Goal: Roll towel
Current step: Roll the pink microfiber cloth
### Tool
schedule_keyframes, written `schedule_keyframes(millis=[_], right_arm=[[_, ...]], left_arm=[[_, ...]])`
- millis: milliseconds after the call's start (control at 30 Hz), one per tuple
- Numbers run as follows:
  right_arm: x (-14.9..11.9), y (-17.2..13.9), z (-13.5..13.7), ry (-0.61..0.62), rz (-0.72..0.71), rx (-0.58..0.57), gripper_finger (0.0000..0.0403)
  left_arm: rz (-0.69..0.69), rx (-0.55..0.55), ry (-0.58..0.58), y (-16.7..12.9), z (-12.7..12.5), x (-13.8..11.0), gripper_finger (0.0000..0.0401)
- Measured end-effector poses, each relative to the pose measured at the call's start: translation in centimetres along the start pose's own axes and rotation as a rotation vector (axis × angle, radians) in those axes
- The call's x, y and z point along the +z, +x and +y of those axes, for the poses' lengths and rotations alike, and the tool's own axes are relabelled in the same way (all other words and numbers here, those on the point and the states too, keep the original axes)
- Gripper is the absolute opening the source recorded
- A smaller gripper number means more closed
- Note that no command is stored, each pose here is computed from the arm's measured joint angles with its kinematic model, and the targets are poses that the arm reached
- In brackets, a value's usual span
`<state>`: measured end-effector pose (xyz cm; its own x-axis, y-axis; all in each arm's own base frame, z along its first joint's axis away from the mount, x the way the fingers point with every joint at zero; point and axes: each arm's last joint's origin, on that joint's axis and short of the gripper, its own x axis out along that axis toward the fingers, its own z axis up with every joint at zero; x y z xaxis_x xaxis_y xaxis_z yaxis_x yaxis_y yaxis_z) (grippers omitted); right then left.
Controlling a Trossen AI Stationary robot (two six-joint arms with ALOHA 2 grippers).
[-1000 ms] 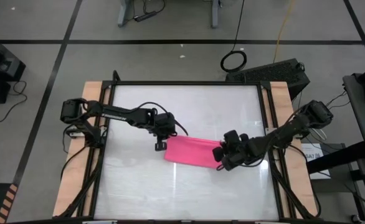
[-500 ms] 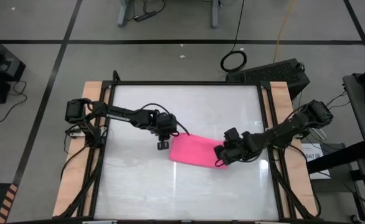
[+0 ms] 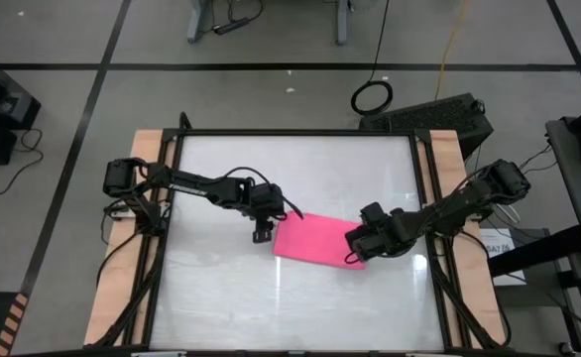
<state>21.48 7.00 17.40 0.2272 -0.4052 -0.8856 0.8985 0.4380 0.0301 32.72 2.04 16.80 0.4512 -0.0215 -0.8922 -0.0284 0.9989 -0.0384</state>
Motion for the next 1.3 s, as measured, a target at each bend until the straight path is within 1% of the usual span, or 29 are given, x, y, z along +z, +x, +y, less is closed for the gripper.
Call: schedule_keyframes(millis=[167, 267, 400, 500, 667, 767, 833, 967, 1067, 1200, 1300], right_arm=[[-0.6, -0.6, 1.9, -0.085, -0.049, 0.189, 0.0196], [-1.1, -1.3, 3.1, -0.119, -0.065, 0.312, 0.0196], [-2.2, -2.4, 4.2, -0.105, -0.070, 0.444, 0.0196], [-3.0, -2.8, 4.5, -0.074, -0.055, 0.488, 0.0190], [-4.6, -2.6, 5.0, -0.036, -0.022, 0.503, 0.0165], [-5.5, -2.1, 5.4, -0.051, -0.008, 0.501, 0.0149], [-5.8, -1.8, 5.6, -0.051, -0.003, 0.499, 0.0139], [-6.3, -1.2, 5.6, -0.068, 0.017, 0.466, 0.0124], [-6.5, -0.3, 5.5, -0.097, 0.029, 0.414, 0.0114], [-6.4, 1.6, 5.3, -0.158, 0.093, 0.311, 0.0102], [-5.8, 2.5, 5.4, -0.182, 0.096, 0.278, 0.0094]], left_arm=[[-0.033, -0.010, 0.071, 0.0, -1.1, 0.3, 0.0186], [-0.032, 0.035, 0.087, 0.0, -1.5, 0.4, 0.0183], [-0.057, 0.084, 0.117, -0.5, -2.0, 1.2, 0.0182], [-0.101, 0.098, 0.172, -0.9, -2.5, 2.1, 0.0182], [-0.234, 0.006, 0.269, -0.9, -3.5, 3.4, 0.0182], [-0.250, -0.055, 0.276, 0.2, -3.5, 3.6, 0.0182], [-0.218, -0.074, 0.268, 1.2, -3.3, 3.3, 0.0182], [-0.130, -0.078, 0.255, 3.4, -2.8, 2.4, 0.0182], [-0.069, -0.080, 0.239, 4.5, -2.4, 1.8, 0.0182], [-0.020, -0.084, 0.197, 4.6, -2.3, 1.3, 0.0182], [0.008, -0.086, 0.130, 4.3, -2.4, 1.1, 0.0182]])
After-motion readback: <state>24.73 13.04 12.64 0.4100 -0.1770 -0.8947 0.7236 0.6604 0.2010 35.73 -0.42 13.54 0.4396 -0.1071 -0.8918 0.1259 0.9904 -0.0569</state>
